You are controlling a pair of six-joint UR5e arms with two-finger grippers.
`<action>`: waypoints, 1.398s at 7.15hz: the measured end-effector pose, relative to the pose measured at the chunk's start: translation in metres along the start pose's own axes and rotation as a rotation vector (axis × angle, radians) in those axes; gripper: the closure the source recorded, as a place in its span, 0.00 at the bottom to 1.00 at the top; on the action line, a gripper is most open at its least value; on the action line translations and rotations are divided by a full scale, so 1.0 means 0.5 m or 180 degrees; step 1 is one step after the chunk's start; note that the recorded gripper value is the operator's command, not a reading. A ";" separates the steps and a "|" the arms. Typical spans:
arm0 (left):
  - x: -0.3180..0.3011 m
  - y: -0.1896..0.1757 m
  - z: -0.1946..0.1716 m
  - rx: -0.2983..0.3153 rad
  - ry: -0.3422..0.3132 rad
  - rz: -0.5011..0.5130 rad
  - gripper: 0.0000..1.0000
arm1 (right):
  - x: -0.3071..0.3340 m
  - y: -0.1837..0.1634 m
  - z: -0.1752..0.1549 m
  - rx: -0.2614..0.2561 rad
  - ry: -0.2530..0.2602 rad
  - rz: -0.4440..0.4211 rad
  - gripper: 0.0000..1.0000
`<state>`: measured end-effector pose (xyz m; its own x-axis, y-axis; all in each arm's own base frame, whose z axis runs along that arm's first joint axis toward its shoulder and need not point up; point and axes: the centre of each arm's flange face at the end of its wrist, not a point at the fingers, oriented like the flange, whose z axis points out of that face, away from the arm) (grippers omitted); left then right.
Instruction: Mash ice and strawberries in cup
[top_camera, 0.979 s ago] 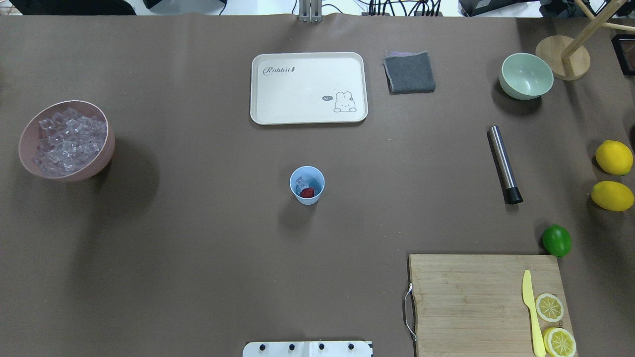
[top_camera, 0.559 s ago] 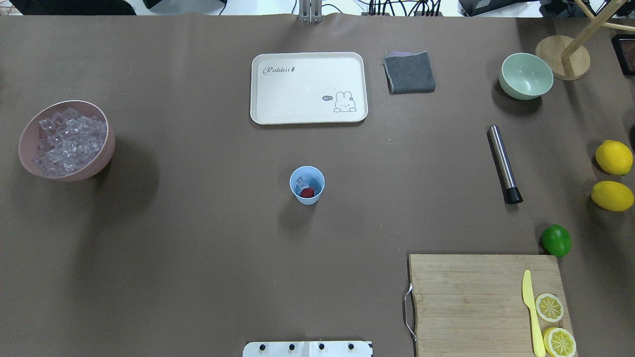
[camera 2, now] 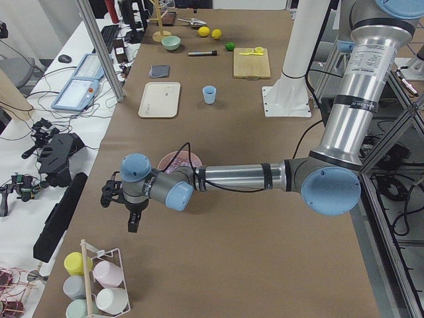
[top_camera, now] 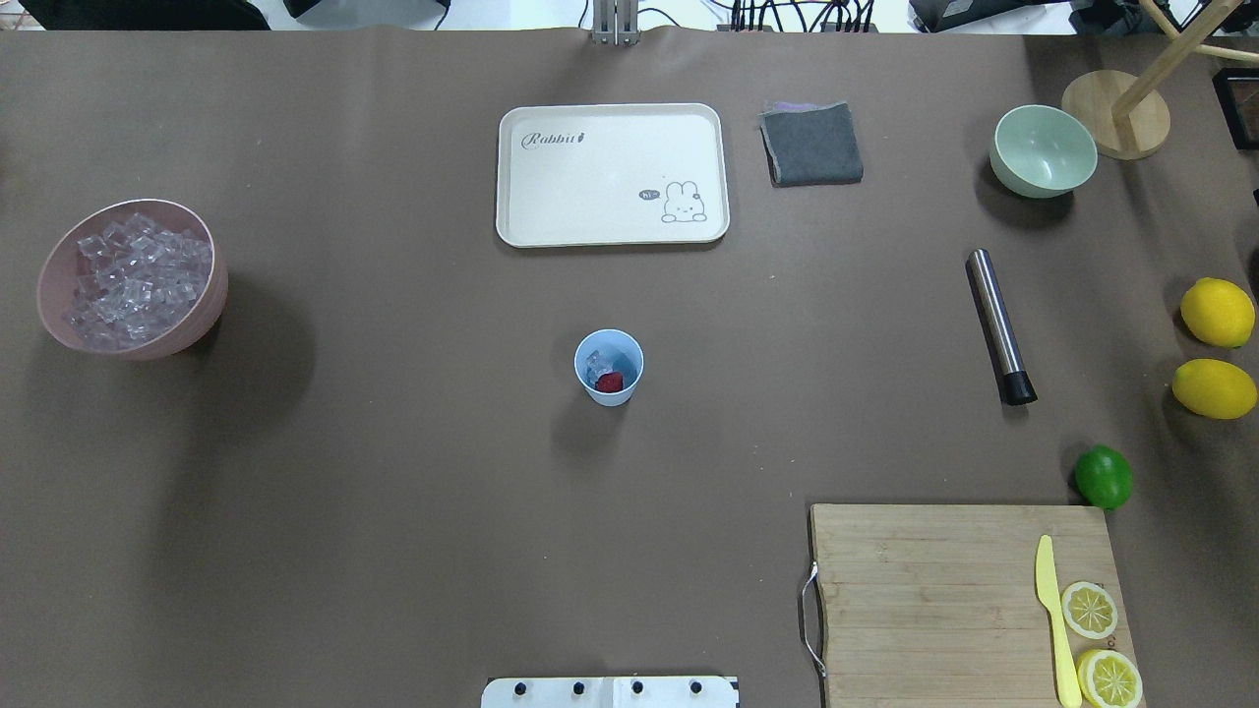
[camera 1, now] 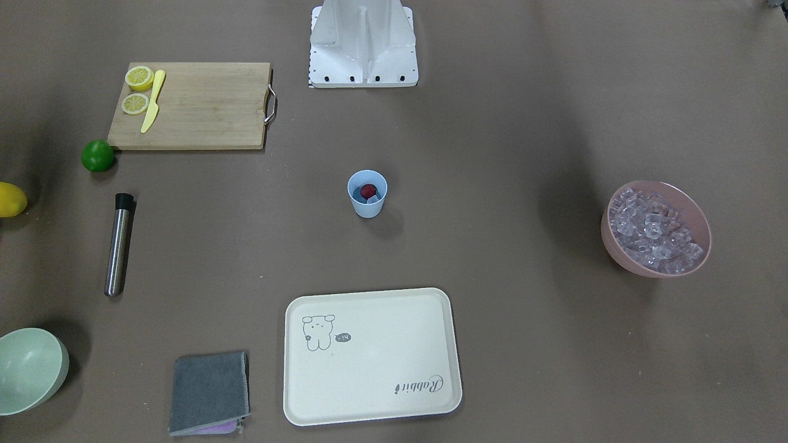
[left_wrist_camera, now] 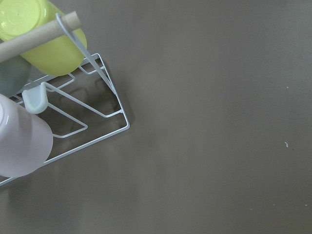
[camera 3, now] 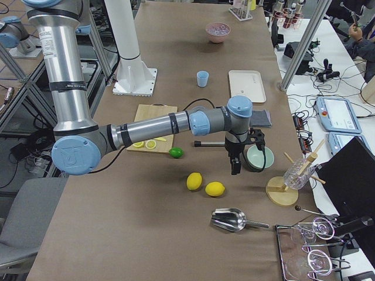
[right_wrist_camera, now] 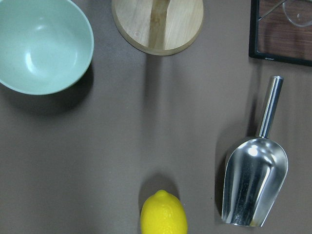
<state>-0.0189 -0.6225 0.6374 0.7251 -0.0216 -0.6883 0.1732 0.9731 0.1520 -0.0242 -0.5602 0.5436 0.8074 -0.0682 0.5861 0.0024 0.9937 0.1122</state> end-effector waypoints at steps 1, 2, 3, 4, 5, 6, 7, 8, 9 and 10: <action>0.009 0.001 -0.012 -0.0052 0.0076 -0.0027 0.02 | 0.004 0.004 0.000 -0.0012 -0.0044 0.0016 0.00; 0.013 0.006 -0.020 -0.0071 0.0120 -0.0034 0.02 | 0.010 0.008 0.001 -0.0021 -0.0059 0.0032 0.00; 0.020 0.007 -0.027 -0.0067 0.0142 -0.0021 0.02 | 0.013 0.011 0.003 -0.0030 -0.0063 0.0043 0.00; 0.024 0.007 -0.030 -0.0062 0.0150 -0.0011 0.02 | 0.015 0.013 0.005 -0.0037 -0.0063 0.0051 0.00; 0.025 0.008 -0.030 -0.0078 0.0147 -0.0028 0.02 | 0.018 0.014 0.008 -0.0045 -0.0062 0.0057 0.00; 0.027 0.007 -0.031 -0.0104 0.0140 -0.0050 0.02 | 0.020 0.015 0.011 -0.0056 -0.0060 0.0061 0.00; 0.033 0.003 -0.036 -0.0109 0.0140 -0.0052 0.02 | 0.021 0.016 0.011 -0.0058 -0.0060 0.0062 0.00; 0.040 0.000 -0.041 -0.0108 0.0141 -0.0047 0.02 | 0.019 0.016 0.010 -0.0054 -0.0066 0.0064 0.00; 0.043 -0.001 -0.043 -0.0114 0.0137 -0.0047 0.02 | 0.017 0.016 0.010 -0.0062 -0.0102 0.0069 0.00; 0.045 -0.002 -0.043 -0.0118 0.0131 -0.0046 0.02 | 0.015 0.018 0.011 -0.0079 -0.0160 0.0077 0.00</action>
<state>-0.0170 -0.6189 0.6067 0.6945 -0.0269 -0.7190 0.1581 0.9806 0.1161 -0.0215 -0.5522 0.5533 0.7766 -0.0479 0.6281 -0.0015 0.9970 0.0780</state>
